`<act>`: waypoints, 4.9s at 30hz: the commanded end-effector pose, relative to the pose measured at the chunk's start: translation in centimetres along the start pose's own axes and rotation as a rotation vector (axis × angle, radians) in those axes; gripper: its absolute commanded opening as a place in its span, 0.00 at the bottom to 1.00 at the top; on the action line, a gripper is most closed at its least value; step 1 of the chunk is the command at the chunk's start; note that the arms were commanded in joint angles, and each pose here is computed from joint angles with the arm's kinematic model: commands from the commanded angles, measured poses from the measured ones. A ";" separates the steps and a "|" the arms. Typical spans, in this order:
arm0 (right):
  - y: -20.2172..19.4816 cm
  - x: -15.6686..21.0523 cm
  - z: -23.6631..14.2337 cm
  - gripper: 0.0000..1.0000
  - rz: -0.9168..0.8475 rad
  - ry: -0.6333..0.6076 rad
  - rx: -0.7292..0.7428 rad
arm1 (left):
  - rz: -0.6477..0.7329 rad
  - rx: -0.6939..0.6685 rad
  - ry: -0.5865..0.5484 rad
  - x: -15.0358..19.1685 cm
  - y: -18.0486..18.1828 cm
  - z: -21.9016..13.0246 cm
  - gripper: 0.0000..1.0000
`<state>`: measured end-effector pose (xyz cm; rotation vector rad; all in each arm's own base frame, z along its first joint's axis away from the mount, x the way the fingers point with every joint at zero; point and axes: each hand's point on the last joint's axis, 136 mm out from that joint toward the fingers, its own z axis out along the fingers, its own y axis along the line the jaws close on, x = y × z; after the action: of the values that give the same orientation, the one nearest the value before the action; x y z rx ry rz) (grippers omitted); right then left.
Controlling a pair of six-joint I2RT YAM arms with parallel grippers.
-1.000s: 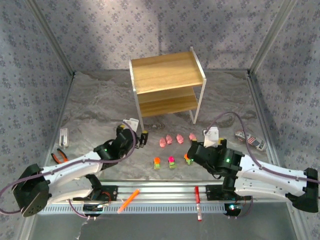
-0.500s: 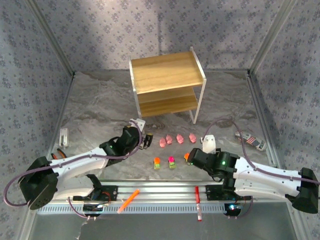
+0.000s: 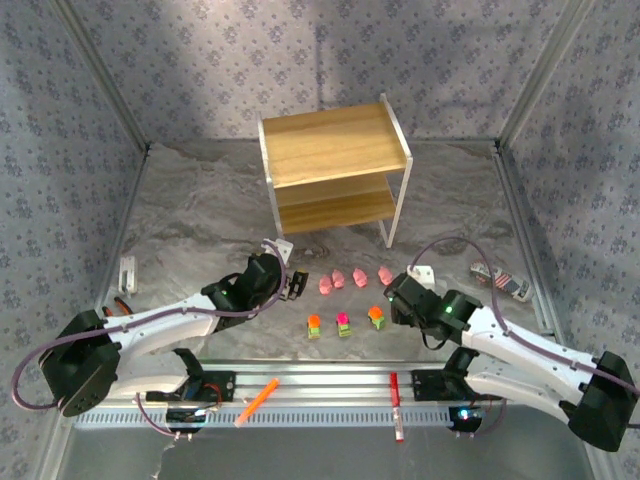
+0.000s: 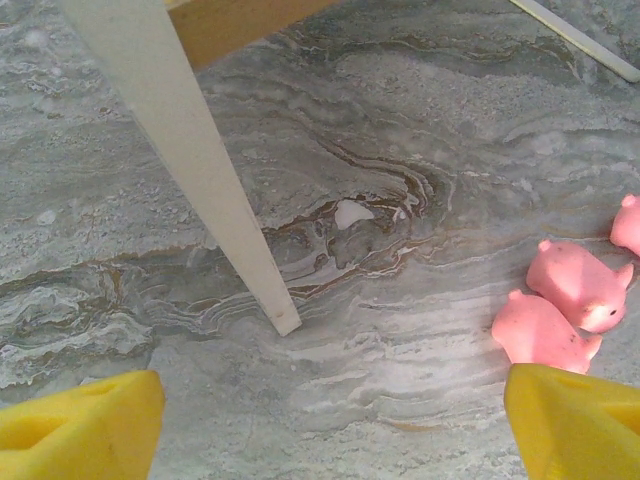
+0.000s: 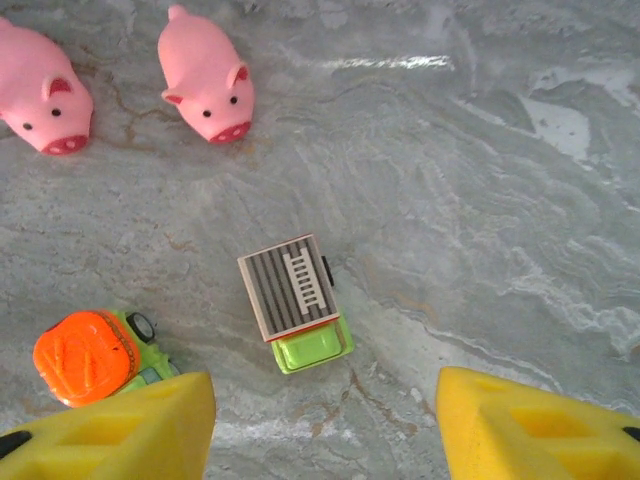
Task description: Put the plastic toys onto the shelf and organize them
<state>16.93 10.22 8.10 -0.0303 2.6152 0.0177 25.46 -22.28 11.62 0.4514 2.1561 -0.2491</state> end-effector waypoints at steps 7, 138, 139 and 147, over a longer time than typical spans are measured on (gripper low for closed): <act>1.1 1.4 1.3 0.56 -0.072 0.116 -0.021 | -0.004 0.025 -0.016 -1.4 -1.0 0.0 0.88; 0.4 1.8 6.4 0.40 0.075 -0.159 0.084 | -0.011 0.103 0.029 -0.4 -2.5 0.3 0.89; 0.4 1.8 6.4 0.40 0.074 -0.159 0.087 | -0.009 0.106 0.032 -0.3 -2.5 0.3 0.89; 0.4 1.5 6.2 0.35 0.074 -0.169 0.091 | 0.002 0.131 0.046 -0.2 -3.0 0.4 0.88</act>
<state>18.68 11.40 1.86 0.1048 2.4638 -0.0293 24.76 -24.38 11.01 0.5152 2.2017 -0.3553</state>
